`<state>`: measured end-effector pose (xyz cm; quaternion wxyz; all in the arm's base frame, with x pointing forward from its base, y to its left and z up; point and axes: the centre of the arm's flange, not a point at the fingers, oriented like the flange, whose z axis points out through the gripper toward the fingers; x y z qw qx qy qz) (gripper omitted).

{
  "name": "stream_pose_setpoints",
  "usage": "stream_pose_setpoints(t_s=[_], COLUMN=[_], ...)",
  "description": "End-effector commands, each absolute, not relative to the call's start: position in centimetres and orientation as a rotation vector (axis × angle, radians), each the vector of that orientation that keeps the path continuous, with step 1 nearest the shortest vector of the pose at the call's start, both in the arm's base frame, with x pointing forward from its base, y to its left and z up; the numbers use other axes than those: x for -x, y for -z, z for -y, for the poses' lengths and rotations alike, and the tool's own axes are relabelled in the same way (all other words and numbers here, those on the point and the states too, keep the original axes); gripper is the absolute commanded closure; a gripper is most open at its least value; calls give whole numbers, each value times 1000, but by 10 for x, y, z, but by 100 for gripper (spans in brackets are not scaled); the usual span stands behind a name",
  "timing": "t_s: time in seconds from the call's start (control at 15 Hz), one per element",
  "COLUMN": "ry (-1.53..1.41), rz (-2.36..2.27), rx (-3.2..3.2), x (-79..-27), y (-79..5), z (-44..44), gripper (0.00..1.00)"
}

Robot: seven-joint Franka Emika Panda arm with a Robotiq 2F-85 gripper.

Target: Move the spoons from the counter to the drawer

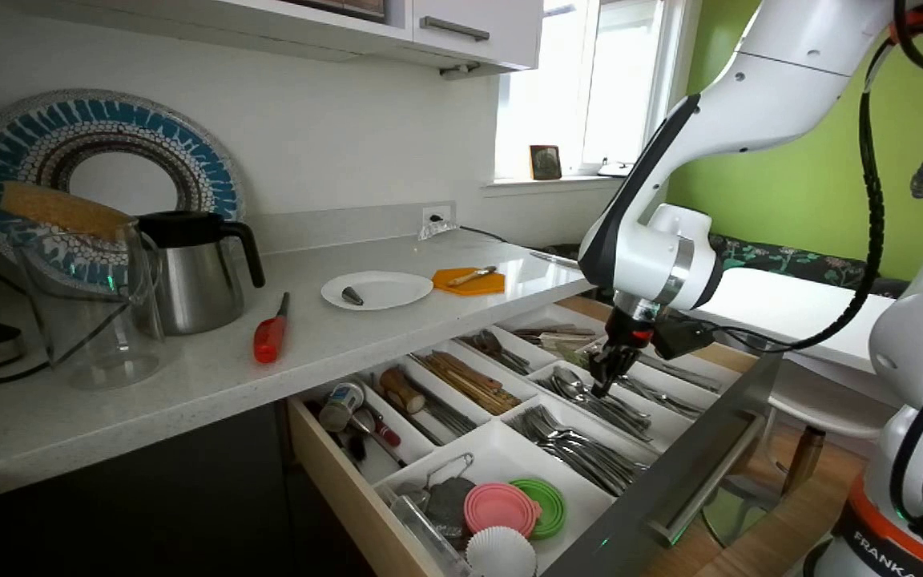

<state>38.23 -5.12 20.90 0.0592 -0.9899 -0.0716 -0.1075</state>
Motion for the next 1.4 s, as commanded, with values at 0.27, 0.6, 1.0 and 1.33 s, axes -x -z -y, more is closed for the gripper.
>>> stream_pose_setpoints(t_s=[0.27,0.6,1.0,1.33], ry=[422,507,509,607], rz=[259,394,380,333], rx=[3019,3050,3047,3020], x=[-380,-394,-417,-424], y=[-251,-312,-404,-447], z=[39,34,74,101], gripper=[35,0,0,0])
